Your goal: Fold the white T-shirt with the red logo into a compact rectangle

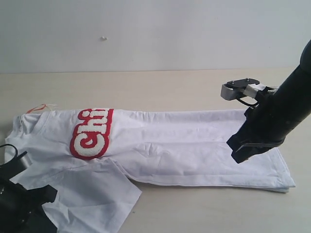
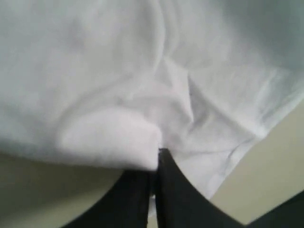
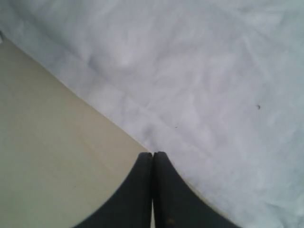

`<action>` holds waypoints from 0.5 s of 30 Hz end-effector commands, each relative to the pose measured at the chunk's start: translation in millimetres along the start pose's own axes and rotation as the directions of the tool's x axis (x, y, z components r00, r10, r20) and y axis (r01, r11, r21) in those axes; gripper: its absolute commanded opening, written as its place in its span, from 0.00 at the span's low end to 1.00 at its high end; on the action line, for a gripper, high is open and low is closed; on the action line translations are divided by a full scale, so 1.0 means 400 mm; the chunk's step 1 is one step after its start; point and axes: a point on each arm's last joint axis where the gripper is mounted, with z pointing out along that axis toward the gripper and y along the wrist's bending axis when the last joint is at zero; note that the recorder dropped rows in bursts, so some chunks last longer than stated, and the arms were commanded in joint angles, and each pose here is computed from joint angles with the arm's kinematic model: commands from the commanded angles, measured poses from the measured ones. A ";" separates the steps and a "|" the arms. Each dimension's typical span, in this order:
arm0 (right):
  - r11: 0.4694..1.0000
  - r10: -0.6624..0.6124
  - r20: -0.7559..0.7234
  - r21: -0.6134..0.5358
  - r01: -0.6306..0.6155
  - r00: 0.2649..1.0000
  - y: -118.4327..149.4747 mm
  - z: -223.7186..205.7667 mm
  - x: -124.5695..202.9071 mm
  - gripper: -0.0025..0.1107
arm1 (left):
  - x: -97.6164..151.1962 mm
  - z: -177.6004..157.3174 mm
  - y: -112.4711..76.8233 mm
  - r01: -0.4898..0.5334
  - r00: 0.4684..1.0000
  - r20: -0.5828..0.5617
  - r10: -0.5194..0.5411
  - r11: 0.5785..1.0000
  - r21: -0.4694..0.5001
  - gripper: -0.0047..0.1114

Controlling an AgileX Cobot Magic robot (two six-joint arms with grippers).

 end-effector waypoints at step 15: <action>1.000 -0.007 0.010 0.002 0.007 1.000 0.001 -0.005 0.002 0.02 | -0.096 -0.120 -0.145 -0.164 0.974 0.198 0.114 0.952 0.257 0.04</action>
